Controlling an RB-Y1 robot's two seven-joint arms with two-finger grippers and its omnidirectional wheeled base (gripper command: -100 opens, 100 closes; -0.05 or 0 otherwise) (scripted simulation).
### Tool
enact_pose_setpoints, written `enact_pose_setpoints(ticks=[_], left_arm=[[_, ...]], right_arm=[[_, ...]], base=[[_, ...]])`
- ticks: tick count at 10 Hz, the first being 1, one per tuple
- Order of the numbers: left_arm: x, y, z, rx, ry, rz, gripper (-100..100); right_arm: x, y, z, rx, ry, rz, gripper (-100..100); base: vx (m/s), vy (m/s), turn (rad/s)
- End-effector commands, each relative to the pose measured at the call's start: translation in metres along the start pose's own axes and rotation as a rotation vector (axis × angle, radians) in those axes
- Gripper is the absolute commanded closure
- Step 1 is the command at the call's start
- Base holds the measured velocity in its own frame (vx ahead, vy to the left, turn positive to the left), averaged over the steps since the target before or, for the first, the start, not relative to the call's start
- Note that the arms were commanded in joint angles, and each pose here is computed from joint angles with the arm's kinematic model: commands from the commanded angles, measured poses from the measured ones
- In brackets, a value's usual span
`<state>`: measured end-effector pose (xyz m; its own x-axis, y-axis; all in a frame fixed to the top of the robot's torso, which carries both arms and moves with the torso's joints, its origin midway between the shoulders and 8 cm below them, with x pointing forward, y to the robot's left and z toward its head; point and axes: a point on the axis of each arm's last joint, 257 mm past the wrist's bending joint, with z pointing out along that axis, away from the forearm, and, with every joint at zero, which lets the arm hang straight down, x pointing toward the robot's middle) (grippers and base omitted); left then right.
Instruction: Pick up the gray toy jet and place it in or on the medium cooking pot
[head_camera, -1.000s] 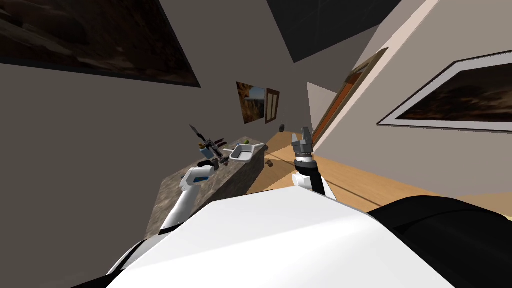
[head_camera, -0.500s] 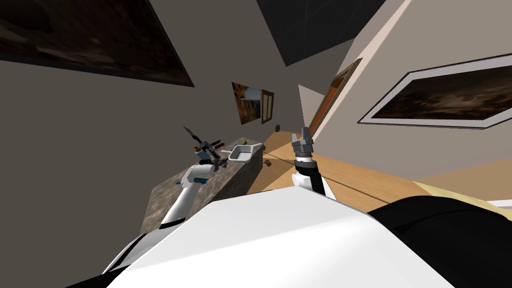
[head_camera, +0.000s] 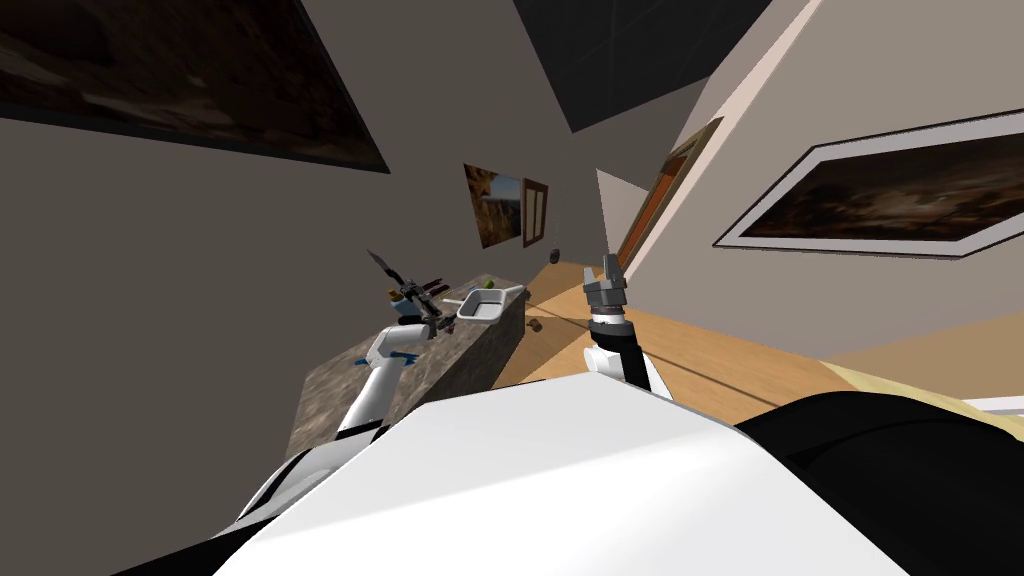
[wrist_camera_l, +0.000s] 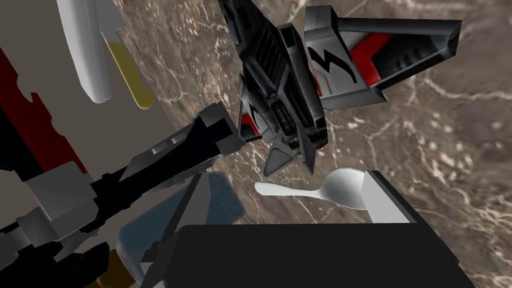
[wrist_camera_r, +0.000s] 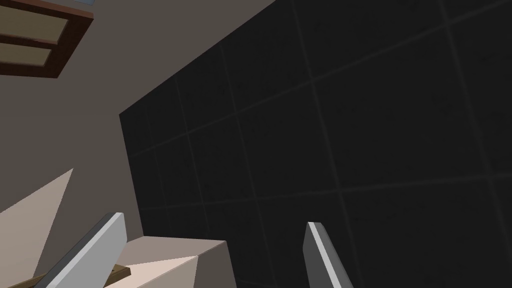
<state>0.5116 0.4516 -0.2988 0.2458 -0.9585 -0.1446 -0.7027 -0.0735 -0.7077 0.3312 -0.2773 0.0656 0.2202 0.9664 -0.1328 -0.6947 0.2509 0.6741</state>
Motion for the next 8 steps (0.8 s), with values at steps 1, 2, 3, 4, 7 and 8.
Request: enact_pose_setpoints(ticks=[1, 2, 3, 4, 7, 8], left_arm=[[-0.004, 0.001, 0.005, -0.007, -0.005, 0.0, -100], [-0.004, -0.01, 0.009, 0.009, -0.004, 0.001, -100], [-0.006, -0.004, 0.012, -0.005, -0.008, -0.001, -100], [-0.005, -0.013, 0.016, 0.006, -0.007, -0.001, -100], [-0.006, -0.012, 0.024, -0.005, -0.008, -0.003, -100], [-0.005, -0.018, 0.029, -0.001, -0.005, -0.001, -100]], right_arm=[[0.0, 0.0, 0.0, 0.0, 0.0, 0.0, 0], [0.0, 0.0, 0.0, 0.0, 0.0, 0.0, 0], [0.0, 0.0, 0.0, 0.0, 0.0, 0.0, 0], [0.0, 0.0, 0.0, 0.0, 0.0, 0.0, 0], [0.0, 0.0, 0.0, 0.0, 0.0, 0.0, 0], [0.0, 0.0, 0.0, 0.0, 0.0, 0.0, 0]], base=[[-0.026, -0.005, -0.005], [-0.024, -0.004, 0.0], [-0.02, -0.004, -0.004], [-0.032, -0.012, -0.001], [-0.025, -0.005, -0.002], [-0.03, -0.004, -0.001]])
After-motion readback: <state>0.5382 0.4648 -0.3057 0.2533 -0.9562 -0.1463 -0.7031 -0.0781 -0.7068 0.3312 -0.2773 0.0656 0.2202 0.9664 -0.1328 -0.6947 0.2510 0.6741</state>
